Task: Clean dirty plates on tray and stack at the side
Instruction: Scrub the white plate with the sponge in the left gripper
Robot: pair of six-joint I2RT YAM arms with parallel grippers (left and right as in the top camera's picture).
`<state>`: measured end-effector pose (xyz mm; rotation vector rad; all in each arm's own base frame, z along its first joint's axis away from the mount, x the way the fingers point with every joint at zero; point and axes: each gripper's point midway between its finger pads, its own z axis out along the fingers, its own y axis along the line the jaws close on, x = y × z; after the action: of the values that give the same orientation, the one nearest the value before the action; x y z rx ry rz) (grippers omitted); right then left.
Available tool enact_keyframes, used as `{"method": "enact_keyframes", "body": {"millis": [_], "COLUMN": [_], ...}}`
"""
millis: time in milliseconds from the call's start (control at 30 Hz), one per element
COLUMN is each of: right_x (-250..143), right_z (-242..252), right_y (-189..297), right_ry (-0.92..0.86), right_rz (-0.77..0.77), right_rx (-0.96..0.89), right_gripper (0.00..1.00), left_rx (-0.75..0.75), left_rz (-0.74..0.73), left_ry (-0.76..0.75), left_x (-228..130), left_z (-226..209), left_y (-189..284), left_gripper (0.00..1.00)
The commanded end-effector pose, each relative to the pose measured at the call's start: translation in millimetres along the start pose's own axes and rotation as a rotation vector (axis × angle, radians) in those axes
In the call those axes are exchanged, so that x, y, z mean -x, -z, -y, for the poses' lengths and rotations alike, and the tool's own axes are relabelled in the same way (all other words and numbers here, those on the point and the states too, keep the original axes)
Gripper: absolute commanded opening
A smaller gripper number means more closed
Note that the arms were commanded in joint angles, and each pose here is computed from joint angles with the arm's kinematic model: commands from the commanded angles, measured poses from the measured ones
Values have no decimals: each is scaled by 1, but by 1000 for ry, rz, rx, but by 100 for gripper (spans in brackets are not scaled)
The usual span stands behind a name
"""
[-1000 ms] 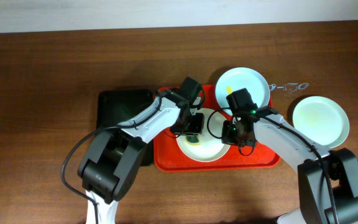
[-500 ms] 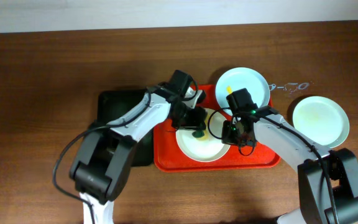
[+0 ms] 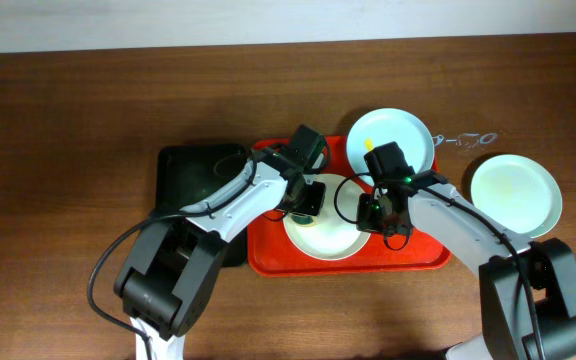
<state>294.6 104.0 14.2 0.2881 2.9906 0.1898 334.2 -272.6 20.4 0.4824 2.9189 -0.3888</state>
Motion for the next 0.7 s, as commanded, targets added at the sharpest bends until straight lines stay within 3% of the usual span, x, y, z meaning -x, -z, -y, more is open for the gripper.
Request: {"method": "enact_keyframes", "body": {"millis": [0,233,433,567,667], "right_x": [2,2,2,2,3], "right_z": [-8,-8,-8,-8,-8], "right_y": [0,0,0,0,0], "right_ry": [3,3,3,3,3], "right_rz": [0,1,1,2,4], "right_rx": [18,18,19,19,20], "right_gripper": [4,4,4,4,4], "left_rx": [34,30,-316,-446,-507], "left_rz": [16,-63,-162,-183,-146], "left_ry": [0,27,34,21,13], "left_x": [-1,-29,-41,-43,-22], "left_z": [-7,-14,41,64,75], "left_y": [4,-15,-34,-30,-8], "left_gripper": [0,0,0,0,0]}}
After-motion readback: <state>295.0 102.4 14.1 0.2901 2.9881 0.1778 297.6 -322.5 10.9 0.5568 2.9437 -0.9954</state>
